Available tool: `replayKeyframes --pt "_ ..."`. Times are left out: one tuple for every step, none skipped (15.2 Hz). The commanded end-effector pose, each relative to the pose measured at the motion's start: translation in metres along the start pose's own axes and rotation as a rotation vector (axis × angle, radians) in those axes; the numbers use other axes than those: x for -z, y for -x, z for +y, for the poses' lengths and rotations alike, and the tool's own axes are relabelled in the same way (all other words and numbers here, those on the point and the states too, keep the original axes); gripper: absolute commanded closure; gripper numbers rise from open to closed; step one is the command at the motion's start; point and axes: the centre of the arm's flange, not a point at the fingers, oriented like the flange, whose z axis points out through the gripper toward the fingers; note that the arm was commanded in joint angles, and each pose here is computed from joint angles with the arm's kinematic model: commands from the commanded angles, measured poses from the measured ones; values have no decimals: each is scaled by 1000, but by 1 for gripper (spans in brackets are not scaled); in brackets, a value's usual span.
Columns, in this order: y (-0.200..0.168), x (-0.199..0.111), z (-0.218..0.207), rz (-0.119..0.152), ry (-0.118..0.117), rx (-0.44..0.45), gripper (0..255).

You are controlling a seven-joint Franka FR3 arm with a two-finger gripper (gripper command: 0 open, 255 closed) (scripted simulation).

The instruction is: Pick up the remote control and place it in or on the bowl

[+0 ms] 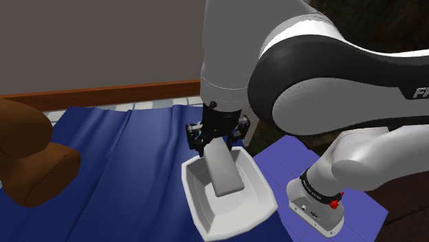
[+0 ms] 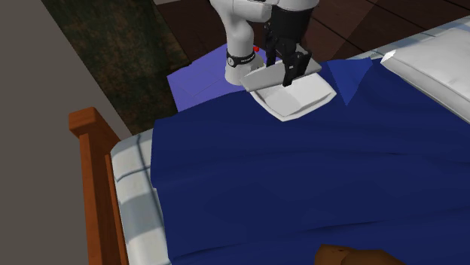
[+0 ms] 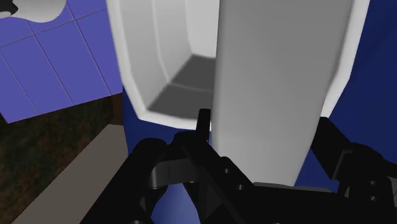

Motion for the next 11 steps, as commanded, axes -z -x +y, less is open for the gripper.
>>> replayKeyframes --pt "25 1 11 -1 -1 -1 255" --pt "37 1 15 -1 -1 -1 255" --pt "50 1 20 -1 -1 -1 255" --pt "61 1 24 -1 -1 -1 255" --pt "60 -4 24 -1 -1 -1 255" --pt "60 -10 24 -1 -1 -1 255" --pt "60 -15 24 -1 -1 -1 255" --pt "60 -20 24 -1 -1 -1 255" --pt "60 -25 24 -1 -1 -1 255" --pt "60 -31 24 -1 -1 -1 255" --pt "60 -36 23 -1 -1 -1 255"
